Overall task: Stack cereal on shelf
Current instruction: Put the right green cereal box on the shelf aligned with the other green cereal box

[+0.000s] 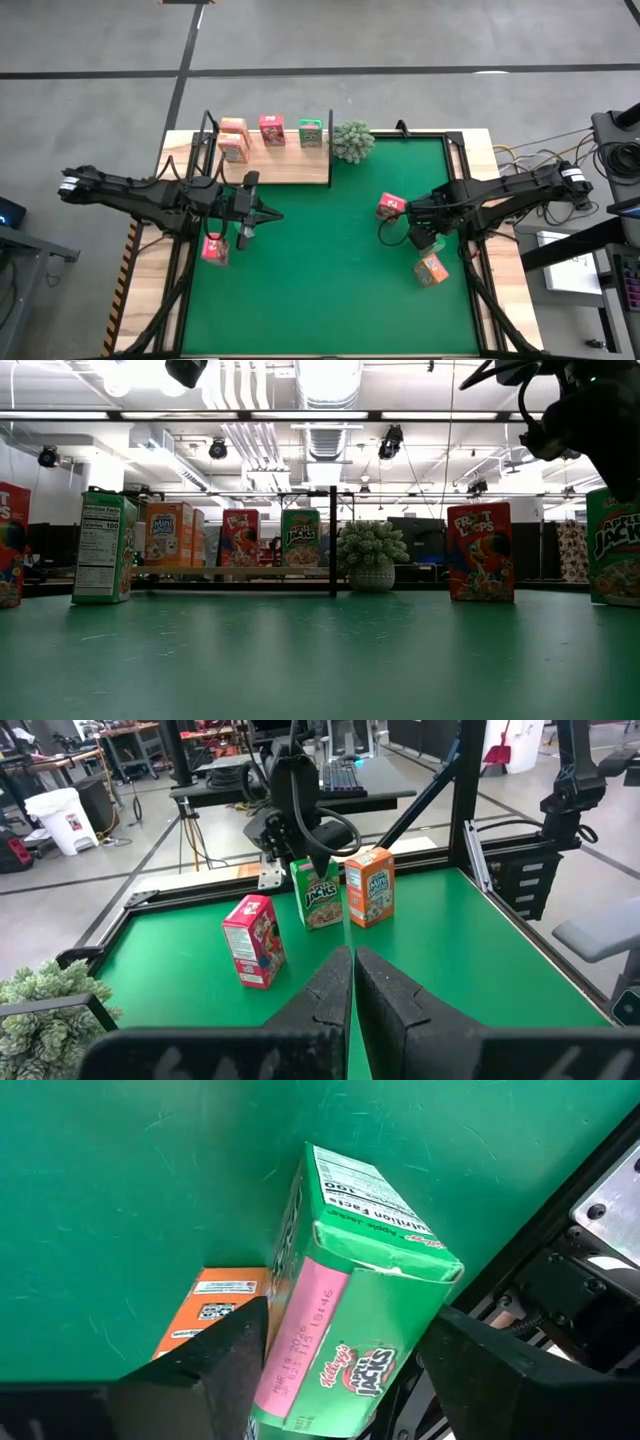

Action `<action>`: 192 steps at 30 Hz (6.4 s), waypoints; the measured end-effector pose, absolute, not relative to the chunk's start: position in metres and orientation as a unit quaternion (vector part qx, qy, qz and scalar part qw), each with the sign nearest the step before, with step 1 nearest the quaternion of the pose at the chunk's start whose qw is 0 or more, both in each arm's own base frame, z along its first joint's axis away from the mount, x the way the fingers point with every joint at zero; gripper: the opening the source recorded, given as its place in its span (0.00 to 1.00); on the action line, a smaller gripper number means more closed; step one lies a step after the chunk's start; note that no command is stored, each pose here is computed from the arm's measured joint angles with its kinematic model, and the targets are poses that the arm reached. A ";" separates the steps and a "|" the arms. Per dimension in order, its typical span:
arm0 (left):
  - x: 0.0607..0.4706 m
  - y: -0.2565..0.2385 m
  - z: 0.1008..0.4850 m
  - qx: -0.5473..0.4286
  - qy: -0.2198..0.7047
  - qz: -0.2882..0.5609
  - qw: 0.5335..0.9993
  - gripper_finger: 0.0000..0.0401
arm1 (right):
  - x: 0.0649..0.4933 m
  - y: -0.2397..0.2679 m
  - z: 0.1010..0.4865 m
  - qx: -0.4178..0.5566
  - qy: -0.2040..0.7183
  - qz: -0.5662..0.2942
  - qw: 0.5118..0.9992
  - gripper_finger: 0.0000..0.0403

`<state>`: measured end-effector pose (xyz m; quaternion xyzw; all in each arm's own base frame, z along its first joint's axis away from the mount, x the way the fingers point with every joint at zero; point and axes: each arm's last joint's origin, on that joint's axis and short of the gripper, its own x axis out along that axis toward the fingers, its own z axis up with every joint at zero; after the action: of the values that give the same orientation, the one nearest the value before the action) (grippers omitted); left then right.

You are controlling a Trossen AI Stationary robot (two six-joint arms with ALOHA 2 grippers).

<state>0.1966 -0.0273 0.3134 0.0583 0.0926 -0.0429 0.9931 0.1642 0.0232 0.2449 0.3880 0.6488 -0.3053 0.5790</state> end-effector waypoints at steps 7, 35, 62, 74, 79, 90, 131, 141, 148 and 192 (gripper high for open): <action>0.197 -0.027 0.313 0.058 0.093 -0.043 0.993 0.00 | 0.164 0.023 0.245 0.388 0.648 -0.305 0.580 0.54; 0.197 -0.027 0.313 0.058 0.093 -0.043 0.993 0.00 | 0.165 0.023 0.245 0.384 0.642 -0.311 0.586 0.54; 0.196 -0.027 0.313 0.058 0.093 -0.043 0.993 0.00 | 0.166 0.020 0.280 0.365 0.615 -0.318 0.622 0.40; 0.196 -0.027 0.313 0.059 0.093 -0.043 0.993 0.00 | 0.161 0.014 0.365 0.336 0.518 -0.332 0.713 0.38; 0.196 -0.027 0.313 0.072 0.092 -0.044 0.992 0.00 | 0.171 0.012 0.394 0.301 0.445 -0.309 0.784 0.38; 0.193 -0.021 0.317 0.105 0.088 0.045 0.990 0.00 | 0.249 0.020 0.431 0.173 0.333 -0.173 0.910 0.38; 0.167 -0.017 0.317 0.104 0.066 0.059 0.991 0.00 | 0.454 -0.156 0.290 -0.103 0.540 -0.061 0.833 0.37; 0.168 -0.017 0.317 0.104 0.067 0.059 0.991 0.00 | 0.456 -0.159 0.293 -0.113 0.520 -0.066 0.844 0.44; 0.168 -0.017 0.317 0.104 0.068 0.059 0.991 0.00 | 0.456 -0.161 0.295 -0.114 0.514 -0.070 0.847 0.56; 0.168 -0.017 0.314 0.108 0.081 0.058 0.989 0.00 | 0.458 -0.155 0.320 -0.123 0.449 -0.094 0.880 0.03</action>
<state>0.1680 -0.0170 0.3144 0.1084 0.0808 0.0576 0.9891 0.4585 -0.1548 0.3200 -0.1227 0.4493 -0.0940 0.8799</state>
